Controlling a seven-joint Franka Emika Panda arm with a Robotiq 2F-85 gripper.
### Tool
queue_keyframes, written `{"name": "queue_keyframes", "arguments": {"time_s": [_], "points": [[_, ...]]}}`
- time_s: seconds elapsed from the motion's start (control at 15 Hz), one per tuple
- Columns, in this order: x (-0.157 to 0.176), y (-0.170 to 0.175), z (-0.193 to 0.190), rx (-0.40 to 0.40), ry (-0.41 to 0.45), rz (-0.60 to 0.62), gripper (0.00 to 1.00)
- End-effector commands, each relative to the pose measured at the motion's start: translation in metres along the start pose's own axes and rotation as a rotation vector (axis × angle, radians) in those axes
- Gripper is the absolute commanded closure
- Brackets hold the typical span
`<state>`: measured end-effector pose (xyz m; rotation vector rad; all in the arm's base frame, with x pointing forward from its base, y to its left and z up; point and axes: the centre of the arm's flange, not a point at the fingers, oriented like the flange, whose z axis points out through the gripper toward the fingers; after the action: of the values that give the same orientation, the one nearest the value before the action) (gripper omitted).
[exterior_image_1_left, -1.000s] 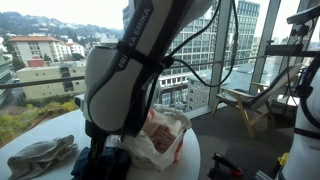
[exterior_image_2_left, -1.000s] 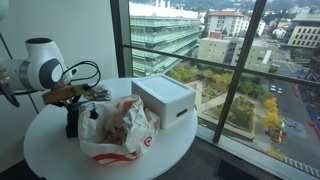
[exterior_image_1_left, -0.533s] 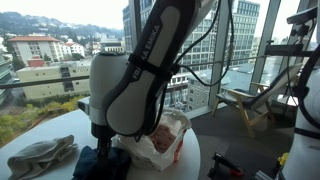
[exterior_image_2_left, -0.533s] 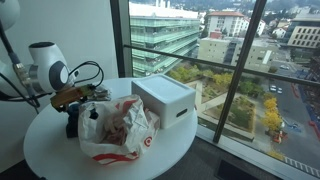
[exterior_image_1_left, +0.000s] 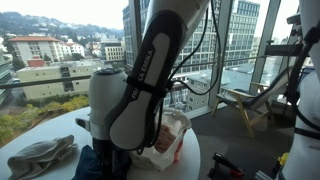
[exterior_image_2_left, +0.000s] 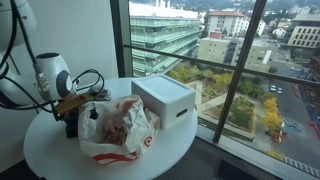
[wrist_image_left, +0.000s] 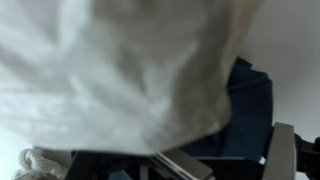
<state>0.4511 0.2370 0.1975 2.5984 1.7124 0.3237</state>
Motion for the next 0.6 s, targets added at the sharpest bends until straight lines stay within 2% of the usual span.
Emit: {"name": "queue_keyframes", "arguments": {"time_s": [0.0,0.33,0.53], "points": [[0.013,0.007,0.027,-0.016,0.044,-0.065,0.00],[0.011,0.010,0.051,-0.025,0.061,-0.131,0.00],[0.011,0.007,0.057,0.009,0.061,-0.148,0.00]]}}
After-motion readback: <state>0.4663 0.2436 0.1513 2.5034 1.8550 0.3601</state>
